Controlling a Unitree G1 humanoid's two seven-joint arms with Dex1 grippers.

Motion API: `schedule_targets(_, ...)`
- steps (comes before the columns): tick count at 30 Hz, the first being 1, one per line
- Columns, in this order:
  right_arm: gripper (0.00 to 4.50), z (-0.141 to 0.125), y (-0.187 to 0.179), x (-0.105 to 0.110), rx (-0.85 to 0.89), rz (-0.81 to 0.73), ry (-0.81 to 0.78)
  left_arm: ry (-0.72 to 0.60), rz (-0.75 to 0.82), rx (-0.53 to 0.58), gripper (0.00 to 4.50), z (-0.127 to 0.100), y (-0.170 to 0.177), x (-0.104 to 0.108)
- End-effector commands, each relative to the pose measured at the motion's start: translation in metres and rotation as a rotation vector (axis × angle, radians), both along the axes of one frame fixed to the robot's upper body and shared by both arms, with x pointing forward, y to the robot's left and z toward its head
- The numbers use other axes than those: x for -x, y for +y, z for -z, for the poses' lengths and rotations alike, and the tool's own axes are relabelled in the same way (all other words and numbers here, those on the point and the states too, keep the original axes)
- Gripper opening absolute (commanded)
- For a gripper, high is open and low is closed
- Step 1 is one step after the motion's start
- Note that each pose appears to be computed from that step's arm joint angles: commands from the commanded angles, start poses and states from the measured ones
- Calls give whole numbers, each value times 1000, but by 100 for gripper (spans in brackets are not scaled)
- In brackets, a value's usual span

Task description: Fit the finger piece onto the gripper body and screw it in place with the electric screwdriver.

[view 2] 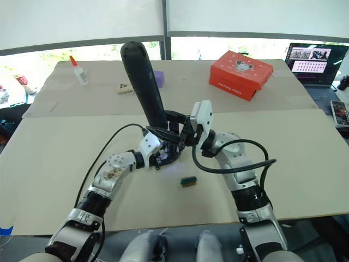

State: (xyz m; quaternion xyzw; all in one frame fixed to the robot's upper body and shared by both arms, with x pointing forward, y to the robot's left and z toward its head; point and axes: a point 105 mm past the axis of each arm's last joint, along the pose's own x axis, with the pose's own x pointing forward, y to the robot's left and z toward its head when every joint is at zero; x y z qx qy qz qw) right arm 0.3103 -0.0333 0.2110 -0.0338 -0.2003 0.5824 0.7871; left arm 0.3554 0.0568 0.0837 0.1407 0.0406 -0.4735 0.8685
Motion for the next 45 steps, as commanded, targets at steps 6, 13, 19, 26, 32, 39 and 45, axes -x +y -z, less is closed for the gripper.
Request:
schedule_targets(6, 189, -7, -14, 2, 7, 31, 44, -37, -32, 30, 228, -15, 5, -6)
schedule_targets(13, 189, -72, -15, 21, -116, -40, -65, -3, -40, 38, 228, -7, 3, -6)
schedule_targets(19, 189, -112, -18, 36, -247, -97, -89, 30, -39, 31, 228, 0, 3, -7)
schedule_targets(26, 189, -109, -31, 40, -219, -126, 10, 52, -43, 19, 278, 1, 8, -6)
schedule_targets(32, 189, -97, -81, 33, -153, -101, 378, 80, -43, 64, 450, -20, 37, 12)
schedule_targets(39, 189, -51, -139, 18, -15, 53, 886, 116, 51, 93, 450, -57, 73, 54)
schedule_targets(45, 189, 40, -193, 12, 221, 336, 1366, 150, 175, -14, 450, -76, 97, 102)
